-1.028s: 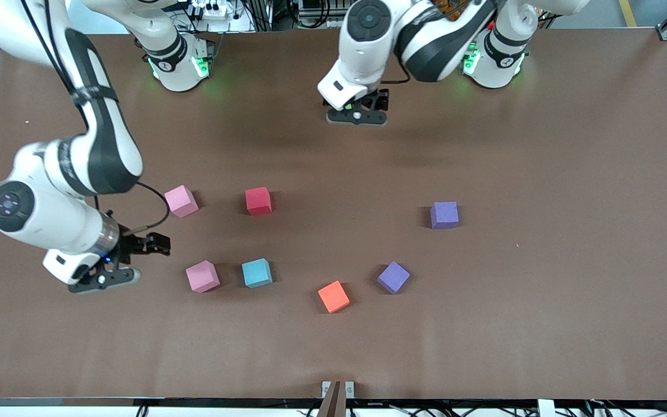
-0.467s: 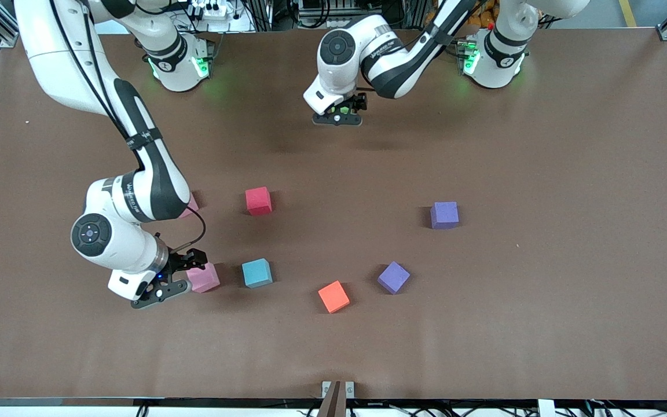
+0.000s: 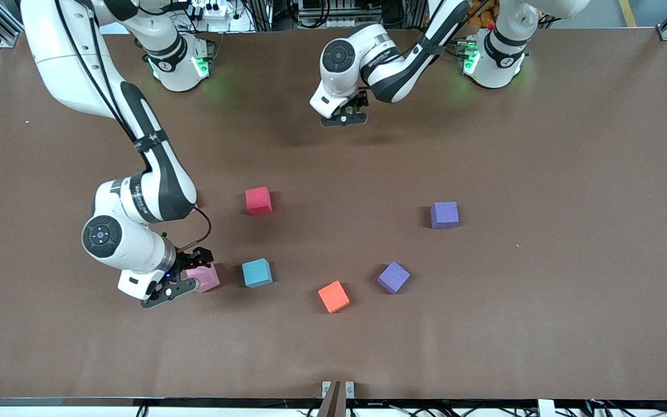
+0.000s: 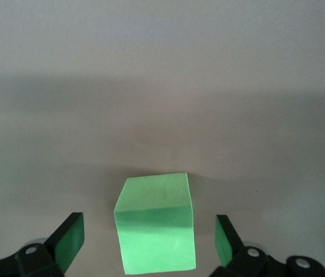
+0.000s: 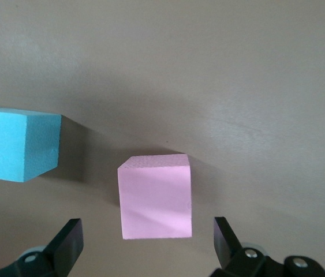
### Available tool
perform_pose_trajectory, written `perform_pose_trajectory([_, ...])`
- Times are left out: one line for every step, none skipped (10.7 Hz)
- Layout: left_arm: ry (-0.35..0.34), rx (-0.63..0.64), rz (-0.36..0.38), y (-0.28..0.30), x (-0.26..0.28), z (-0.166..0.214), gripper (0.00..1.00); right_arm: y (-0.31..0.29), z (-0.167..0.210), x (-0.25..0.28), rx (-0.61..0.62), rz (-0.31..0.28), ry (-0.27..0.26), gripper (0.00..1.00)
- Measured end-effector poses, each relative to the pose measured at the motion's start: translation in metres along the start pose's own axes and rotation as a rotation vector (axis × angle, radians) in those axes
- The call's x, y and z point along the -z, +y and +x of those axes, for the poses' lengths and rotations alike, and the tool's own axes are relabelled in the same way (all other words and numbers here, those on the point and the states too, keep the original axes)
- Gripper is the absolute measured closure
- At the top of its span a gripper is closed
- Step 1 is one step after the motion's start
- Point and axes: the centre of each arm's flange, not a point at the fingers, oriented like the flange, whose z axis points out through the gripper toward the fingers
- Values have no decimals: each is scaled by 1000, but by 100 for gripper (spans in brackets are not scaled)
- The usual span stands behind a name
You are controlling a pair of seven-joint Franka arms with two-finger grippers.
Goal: Arrange blocks into number 1
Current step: 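Lower the right gripper onto the pink cube while the left gripper lowers onto green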
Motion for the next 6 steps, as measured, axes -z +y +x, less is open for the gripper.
perform_pose_trajectory([-13,26,-6,1,-4,0,0,0,0,-10,0,0,-1,0])
perform_pose_trajectory([-29,45,-18,2,-7,1,0,1,0,-20,-2,1,-2,0])
perform_pose_trajectory([-36,55,-20,2,-11,2,0,1,0,-29,-3,1,-1,0])
perform_pose_trajectory([-38,64,-25,2,-13,3,0,1,1,-37,-3,0,3,0])
perform_pose_trajectory([-40,68,-28,3,-15,3,0,1,1,-41,-2,-1,5,0])
perform_pose_trajectory([-44,68,-26,4,-19,1,0,1,1,-43,-2,-1,4,0])
